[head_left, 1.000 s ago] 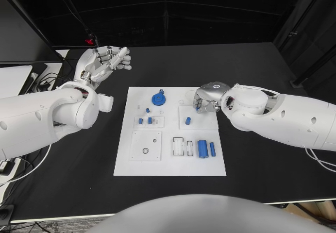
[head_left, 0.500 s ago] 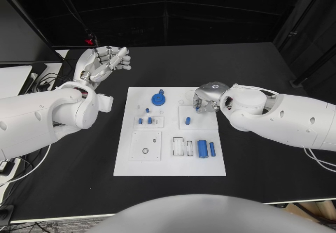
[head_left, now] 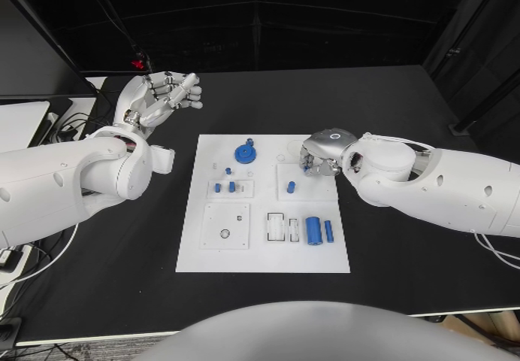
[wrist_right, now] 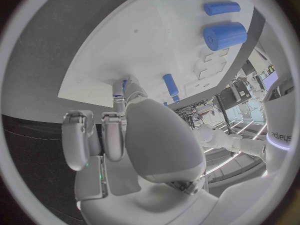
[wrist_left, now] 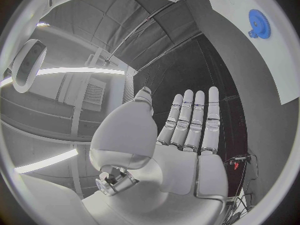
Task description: Assemble the parts on the task board
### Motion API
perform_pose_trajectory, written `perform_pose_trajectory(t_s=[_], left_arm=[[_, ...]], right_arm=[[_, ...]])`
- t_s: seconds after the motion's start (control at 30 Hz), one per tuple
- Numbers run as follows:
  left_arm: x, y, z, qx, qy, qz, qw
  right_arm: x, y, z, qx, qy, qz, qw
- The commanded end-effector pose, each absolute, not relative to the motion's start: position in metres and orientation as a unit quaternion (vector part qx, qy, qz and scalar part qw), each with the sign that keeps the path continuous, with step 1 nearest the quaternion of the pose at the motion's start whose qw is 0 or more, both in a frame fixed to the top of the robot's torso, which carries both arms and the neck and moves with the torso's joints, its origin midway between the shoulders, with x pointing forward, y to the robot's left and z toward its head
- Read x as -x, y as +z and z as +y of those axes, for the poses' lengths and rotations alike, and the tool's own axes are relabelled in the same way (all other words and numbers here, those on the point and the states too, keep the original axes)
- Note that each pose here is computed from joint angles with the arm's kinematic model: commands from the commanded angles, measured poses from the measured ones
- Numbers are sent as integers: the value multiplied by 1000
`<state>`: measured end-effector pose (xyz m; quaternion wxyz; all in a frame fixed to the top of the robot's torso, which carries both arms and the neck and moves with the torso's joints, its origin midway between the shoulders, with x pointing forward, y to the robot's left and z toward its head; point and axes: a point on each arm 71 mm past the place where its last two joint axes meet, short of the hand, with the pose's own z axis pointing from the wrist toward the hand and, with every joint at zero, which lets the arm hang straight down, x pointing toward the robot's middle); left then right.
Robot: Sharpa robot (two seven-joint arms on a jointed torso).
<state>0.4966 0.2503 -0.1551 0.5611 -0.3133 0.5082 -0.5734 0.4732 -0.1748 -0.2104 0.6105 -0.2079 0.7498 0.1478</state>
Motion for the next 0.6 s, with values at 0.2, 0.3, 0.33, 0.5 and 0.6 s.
perform_pose_trajectory(t_s=[0.2, 0.3, 0.33, 0.5, 0.6], left_arm=[[-497, -154, 251, 312, -575, 506, 562], [-497, -154, 251, 312, -575, 507, 561], [-497, -154, 251, 312, -575, 507, 562], [-498, -154, 251, 313, -574, 507, 562], [-498, -154, 251, 313, -574, 507, 562]], right_arm=[[-471, -205, -175, 204, 169, 729, 631], [-470, -205, -176, 203, 171, 727, 633], [-470, -205, -176, 203, 172, 726, 634], [-469, -203, -175, 201, 176, 718, 642], [-469, -201, -175, 202, 179, 713, 647]])
